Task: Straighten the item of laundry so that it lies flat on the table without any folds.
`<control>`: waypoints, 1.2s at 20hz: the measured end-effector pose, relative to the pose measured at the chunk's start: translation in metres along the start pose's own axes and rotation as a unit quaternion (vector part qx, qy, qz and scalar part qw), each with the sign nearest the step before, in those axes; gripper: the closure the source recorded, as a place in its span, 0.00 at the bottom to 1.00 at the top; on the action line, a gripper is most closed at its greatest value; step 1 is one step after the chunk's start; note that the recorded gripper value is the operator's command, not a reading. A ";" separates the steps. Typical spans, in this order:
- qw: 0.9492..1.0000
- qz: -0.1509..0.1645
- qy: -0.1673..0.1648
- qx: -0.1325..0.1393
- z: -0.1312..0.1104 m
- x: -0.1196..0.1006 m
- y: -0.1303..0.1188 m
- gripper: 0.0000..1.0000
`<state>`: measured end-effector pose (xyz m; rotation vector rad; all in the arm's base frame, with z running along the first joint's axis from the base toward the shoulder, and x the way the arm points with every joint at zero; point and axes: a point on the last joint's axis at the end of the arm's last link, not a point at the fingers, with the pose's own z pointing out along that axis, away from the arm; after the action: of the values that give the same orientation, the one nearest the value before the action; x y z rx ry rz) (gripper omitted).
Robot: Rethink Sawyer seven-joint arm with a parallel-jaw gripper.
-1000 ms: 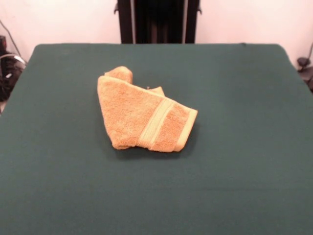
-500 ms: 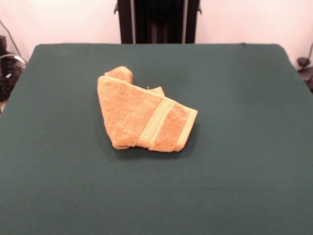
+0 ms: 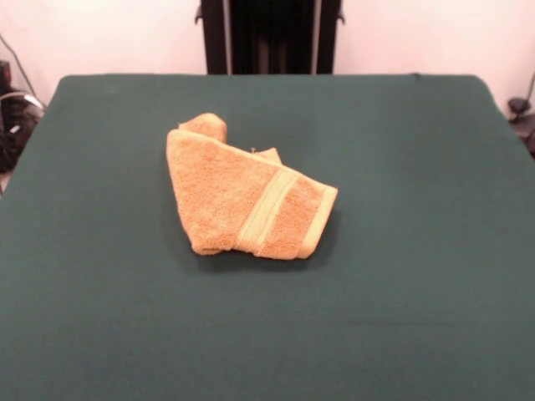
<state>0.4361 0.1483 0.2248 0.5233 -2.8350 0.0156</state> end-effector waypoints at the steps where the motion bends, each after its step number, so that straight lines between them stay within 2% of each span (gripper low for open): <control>1: 1.000 0.004 -0.009 -0.002 0.002 -0.002 -0.002 0.00; 3: 0.999 0.013 -0.035 -0.006 0.007 -0.010 -0.008 0.00; 4: 0.998 0.016 -0.059 -0.006 0.012 -0.020 -0.013 0.00; 6: 0.997 0.016 -0.078 -0.007 0.020 -0.035 -0.016 0.00; 7: 0.997 0.013 -0.081 -0.013 0.028 -0.052 -0.018 0.00; 12: 0.998 0.006 -0.048 -0.038 0.056 -0.101 -0.014 0.00; 13: 0.998 0.007 -0.032 -0.050 0.067 -0.117 -0.011 0.00; 15: 0.998 0.008 -0.017 -0.064 0.081 -0.136 -0.007 0.00; 16: 0.997 0.011 -0.009 -0.075 0.095 -0.153 -0.003 0.00; 19: 0.997 0.010 -0.006 -0.082 0.116 -0.173 0.002 0.00; 21: 0.996 0.006 -0.011 -0.083 0.150 -0.200 0.010 0.00; 24: 0.997 0.004 -0.016 -0.080 0.166 -0.210 0.013 0.00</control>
<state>0.5793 0.2240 0.0111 0.4803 -2.8380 -0.2177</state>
